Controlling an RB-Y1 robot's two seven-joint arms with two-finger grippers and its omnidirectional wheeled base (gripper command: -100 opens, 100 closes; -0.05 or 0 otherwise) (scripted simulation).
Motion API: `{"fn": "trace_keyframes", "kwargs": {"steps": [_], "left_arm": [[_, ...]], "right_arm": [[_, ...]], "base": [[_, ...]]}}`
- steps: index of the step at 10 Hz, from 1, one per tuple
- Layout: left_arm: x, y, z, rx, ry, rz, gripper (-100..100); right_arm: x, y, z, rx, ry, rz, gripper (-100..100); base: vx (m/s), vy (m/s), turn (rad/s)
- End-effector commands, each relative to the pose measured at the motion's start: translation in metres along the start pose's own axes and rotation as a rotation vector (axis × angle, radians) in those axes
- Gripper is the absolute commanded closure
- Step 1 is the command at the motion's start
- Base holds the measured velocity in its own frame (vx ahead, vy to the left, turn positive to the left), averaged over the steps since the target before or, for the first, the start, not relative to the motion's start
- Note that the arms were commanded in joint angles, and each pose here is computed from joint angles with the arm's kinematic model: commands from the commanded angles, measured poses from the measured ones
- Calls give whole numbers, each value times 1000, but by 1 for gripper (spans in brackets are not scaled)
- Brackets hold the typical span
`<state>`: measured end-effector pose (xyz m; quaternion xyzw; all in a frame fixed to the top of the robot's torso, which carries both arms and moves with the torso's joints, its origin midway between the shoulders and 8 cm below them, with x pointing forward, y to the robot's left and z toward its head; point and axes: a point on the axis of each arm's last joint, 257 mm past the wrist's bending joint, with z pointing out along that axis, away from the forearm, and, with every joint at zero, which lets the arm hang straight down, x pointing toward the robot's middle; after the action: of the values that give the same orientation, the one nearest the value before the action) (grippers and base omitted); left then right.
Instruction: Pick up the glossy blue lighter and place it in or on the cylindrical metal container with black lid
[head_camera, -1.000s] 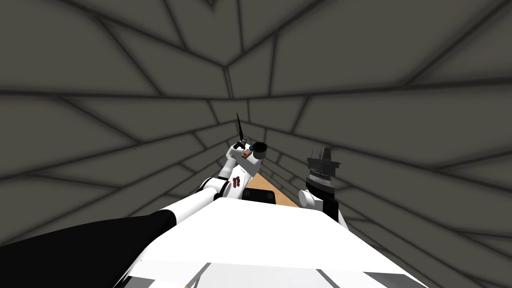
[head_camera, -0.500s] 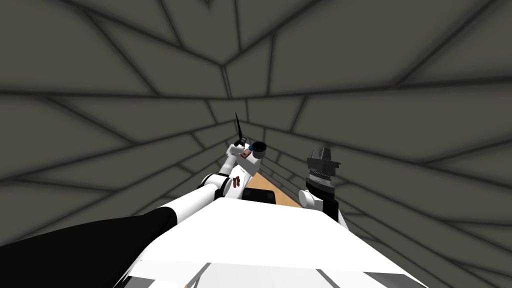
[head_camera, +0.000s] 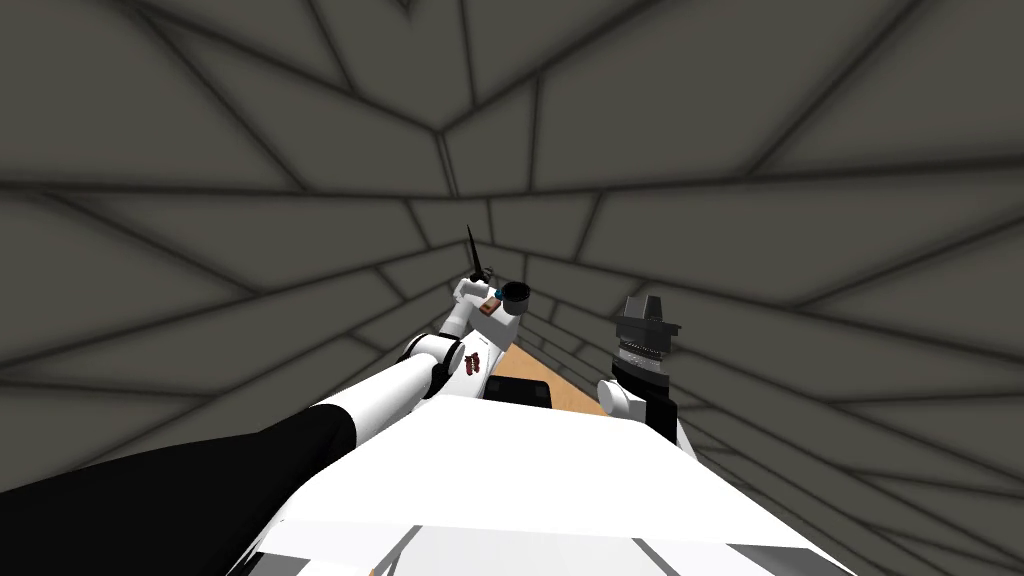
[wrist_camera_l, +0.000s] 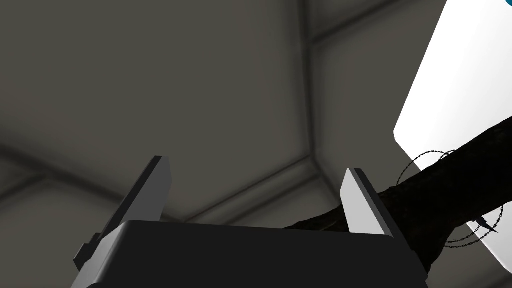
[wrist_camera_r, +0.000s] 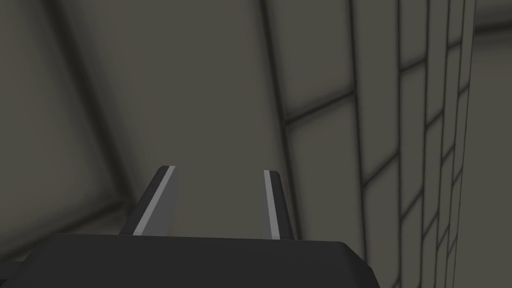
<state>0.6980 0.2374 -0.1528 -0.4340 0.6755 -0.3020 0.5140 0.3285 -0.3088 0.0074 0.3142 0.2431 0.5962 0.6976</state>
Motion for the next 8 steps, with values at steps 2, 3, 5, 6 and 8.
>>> {"fn": "trace_keyframes", "kwargs": {"steps": [2,3,5,6,8], "left_arm": [[-6,-10,7,-30,-7,18,-100],[-10,-10,9,-57,-10,28,-100],[-15,-20,13,-77,-13,38,-100],[-18,-21,15,-108,-14,45,-100],[-21,-27,17,-133,-15,52,-100]], "right_arm": [[0,0,0,0,0,0,0],[0,0,0,0,0,0,0],[0,0,0,0,0,0,0],[0,0,0,0,0,0,0],[0,0,0,0,0,0,0]], "base": [[-20,19,-66],[-30,28,-99],[-25,24,-83],[-22,21,-72],[-18,17,-59]]}}
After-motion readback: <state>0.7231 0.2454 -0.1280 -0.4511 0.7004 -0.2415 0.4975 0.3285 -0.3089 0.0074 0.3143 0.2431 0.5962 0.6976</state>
